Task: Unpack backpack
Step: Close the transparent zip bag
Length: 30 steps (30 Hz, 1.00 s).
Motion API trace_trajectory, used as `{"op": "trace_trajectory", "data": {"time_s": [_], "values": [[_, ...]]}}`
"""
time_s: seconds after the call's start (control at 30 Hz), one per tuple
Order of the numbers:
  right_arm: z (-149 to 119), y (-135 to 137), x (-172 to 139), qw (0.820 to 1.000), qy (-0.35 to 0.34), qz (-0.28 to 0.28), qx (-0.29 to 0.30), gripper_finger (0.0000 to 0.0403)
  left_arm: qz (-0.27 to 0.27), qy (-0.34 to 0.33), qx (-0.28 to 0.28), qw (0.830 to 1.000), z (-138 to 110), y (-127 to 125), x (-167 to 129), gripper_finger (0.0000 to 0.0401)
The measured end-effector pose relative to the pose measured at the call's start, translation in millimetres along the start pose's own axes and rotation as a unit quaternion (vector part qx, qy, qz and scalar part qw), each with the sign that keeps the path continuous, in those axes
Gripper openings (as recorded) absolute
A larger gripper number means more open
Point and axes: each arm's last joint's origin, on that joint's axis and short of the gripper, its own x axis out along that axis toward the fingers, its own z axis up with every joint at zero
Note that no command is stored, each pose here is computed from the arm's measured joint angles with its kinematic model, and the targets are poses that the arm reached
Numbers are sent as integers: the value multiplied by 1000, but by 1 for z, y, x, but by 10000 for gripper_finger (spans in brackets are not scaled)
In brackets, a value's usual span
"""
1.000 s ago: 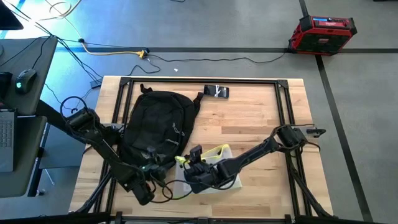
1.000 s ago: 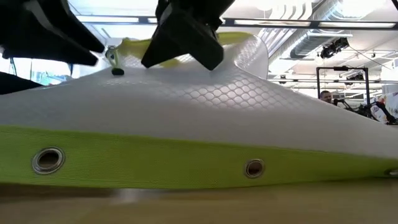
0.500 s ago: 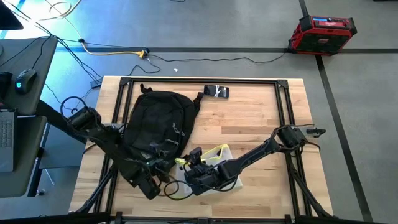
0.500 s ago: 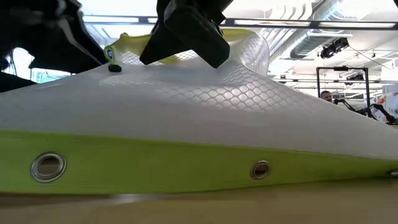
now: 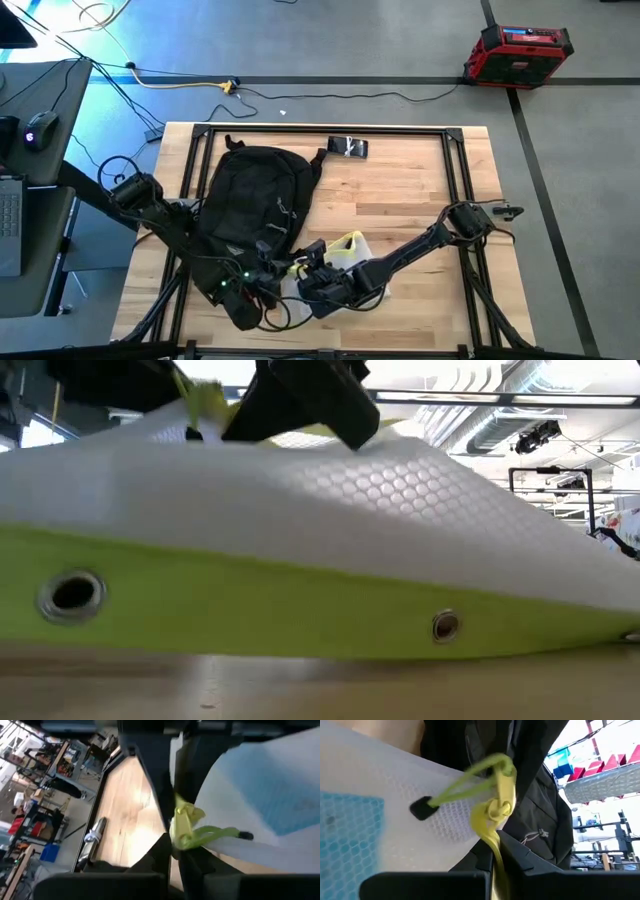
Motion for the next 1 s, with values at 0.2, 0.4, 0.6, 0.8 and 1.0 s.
{"op": "trace_trajectory", "data": {"time_s": [0.2, 0.4, 0.6, 0.8, 1.0], "values": [[-2, -1, 1, 1000, 6, 0, 0, 0, -4, -5, -2, 1000, 6, 2, -1, 18], [-6, -2, 5, 999, 26, -28, -8, 0, -14, -19, 10, 1000, 9, -1, -8, 19], [-14, -4, 7, 995, 64, -72, -14, 0, -10, -19, -7, 1000, 8, 2, -18, 19], [-16, -3, 6, 995, 71, -73, -6, 0, -3, -2, -76, 997, 0, 29, -39, 19], [-14, -1, 3, 994, 67, -87, -13, 0, 0, 36, -122, 992, -21, 36, -33, 19]]}}
